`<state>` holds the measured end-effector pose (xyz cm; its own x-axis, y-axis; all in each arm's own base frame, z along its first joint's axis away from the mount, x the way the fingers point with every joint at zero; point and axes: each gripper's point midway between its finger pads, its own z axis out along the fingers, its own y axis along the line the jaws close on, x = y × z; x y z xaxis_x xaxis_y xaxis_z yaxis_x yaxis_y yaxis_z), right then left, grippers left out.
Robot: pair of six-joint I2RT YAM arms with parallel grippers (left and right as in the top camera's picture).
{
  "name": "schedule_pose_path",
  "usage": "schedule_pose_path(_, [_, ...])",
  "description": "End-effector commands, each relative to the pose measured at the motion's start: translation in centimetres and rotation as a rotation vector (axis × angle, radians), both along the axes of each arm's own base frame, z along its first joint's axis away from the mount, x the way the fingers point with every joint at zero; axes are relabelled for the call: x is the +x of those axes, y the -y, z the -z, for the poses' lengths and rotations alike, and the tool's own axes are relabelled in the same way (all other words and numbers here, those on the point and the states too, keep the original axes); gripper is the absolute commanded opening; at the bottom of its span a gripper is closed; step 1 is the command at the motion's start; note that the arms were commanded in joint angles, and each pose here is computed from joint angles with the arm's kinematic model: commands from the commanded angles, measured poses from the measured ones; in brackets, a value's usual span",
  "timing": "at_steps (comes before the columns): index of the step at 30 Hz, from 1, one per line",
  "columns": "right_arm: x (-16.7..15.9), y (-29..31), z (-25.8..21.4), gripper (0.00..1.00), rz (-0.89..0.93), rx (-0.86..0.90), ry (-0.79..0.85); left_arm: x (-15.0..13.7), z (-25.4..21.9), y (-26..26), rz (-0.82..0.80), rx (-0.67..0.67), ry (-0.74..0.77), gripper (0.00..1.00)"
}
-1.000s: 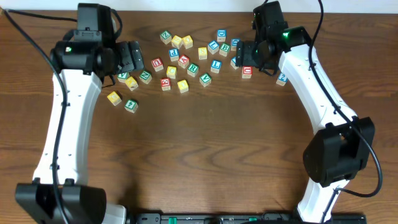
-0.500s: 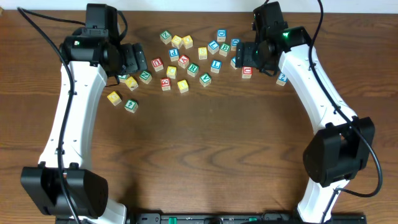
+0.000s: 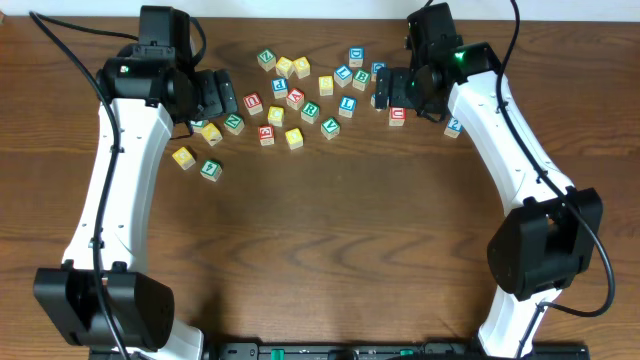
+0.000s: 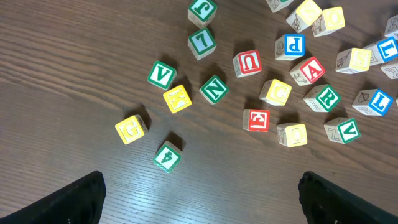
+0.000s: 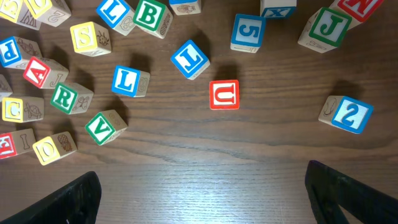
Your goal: Spell out ROBOT
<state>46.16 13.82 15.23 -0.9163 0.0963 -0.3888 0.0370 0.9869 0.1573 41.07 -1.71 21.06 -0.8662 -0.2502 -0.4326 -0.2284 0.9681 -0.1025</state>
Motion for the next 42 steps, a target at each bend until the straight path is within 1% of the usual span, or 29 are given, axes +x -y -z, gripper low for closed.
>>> schedule_pose_path(1, [0.2,-0.6,-0.4,0.99,-0.005,0.011,0.008,0.3,-0.3,0.1,-0.007,-0.003,0.011,0.98])
schedule_pose_path(10, [0.2,-0.6,-0.4,0.99,-0.005,0.011,0.008,0.8,0.1,0.1,-0.011,-0.006,0.010,0.98])
schedule_pose_path(23, [0.2,-0.6,-0.4,0.99,-0.005,0.011,0.008,1.2,2.6,0.1,-0.024,-0.007,-0.056,0.98])
schedule_pose_path(33, [0.2,-0.6,-0.4,0.99,-0.005,0.011,0.008,1.2,2.7,0.2,-0.023,-0.007,-0.057,0.98])
schedule_pose_path(42, [0.2,-0.6,-0.4,0.99,-0.005,0.011,0.008,1.7,2.4,3.1,0.044,-0.008,-0.025,0.98])
